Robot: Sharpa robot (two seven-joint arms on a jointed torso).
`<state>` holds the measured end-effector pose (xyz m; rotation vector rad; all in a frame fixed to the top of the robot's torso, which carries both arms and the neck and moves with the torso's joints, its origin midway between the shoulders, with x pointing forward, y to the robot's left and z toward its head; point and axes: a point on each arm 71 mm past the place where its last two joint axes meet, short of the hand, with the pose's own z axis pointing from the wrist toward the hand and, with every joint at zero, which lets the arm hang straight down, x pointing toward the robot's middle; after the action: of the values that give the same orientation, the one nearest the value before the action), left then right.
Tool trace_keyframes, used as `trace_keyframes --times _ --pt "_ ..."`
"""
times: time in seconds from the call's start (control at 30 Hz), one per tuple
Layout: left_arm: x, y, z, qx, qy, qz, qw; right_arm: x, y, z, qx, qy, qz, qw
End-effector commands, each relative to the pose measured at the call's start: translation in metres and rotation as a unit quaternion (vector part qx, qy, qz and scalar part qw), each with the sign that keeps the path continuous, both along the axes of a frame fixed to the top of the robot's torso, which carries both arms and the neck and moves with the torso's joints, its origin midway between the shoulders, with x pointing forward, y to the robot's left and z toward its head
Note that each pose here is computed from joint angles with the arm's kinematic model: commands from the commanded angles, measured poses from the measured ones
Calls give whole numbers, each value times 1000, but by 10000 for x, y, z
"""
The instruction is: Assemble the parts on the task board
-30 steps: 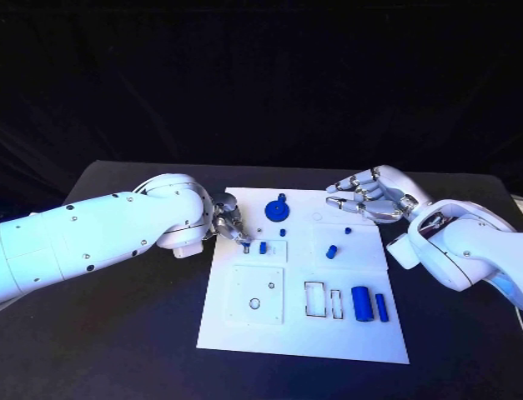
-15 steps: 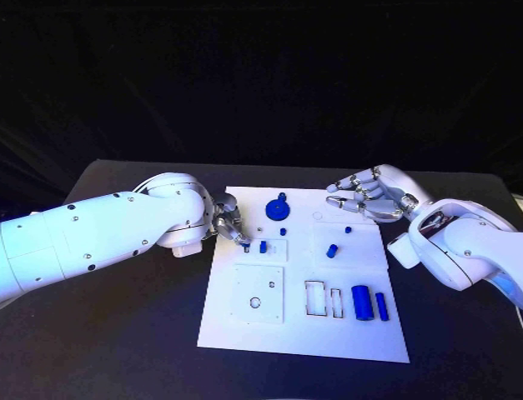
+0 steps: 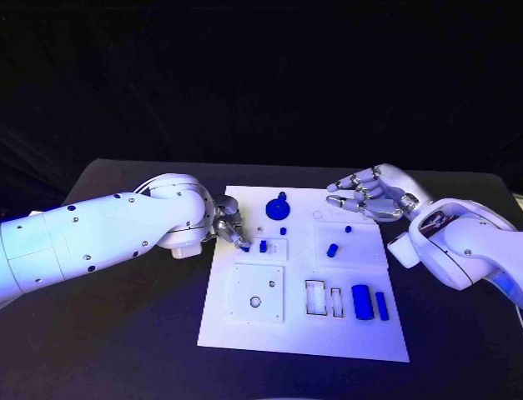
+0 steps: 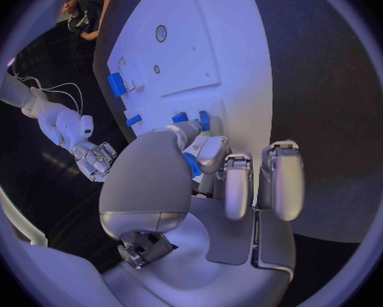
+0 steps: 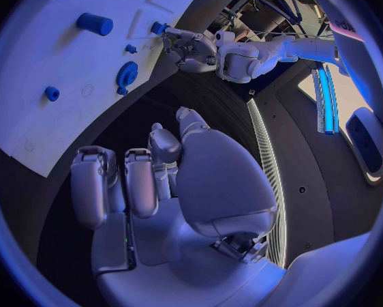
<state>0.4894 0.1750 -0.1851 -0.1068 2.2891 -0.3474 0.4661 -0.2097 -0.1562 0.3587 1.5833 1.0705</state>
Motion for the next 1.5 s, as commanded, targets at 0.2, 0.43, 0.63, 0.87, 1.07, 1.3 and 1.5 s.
trace_keyframes --times 0.2,0.43,0.63,0.87,1.07,1.3,1.5 --pt "-25 -6 -32 16 13 -10 1000 -10 14 -2 0 -1 8 1000" --pt "-27 -13 -34 17 14 -10 1000 -11 13 -2 0 -1 8 1000" --pt "-20 -23 -38 14 16 -4 1000 -13 14 -2 0 -1 8 1000" --pt "-8 -56 -53 20 22 0 1000 -16 18 -1 0 -1 9 1000" --pt "1 -89 -79 28 26 2 999 -18 15 -1 3 2 9 1000" --pt "17 -100 -92 36 27 6 999 -21 12 -2 6 5 8 1000" --pt "18 -108 -94 39 27 5 999 -21 4 -3 10 9 6 1000"
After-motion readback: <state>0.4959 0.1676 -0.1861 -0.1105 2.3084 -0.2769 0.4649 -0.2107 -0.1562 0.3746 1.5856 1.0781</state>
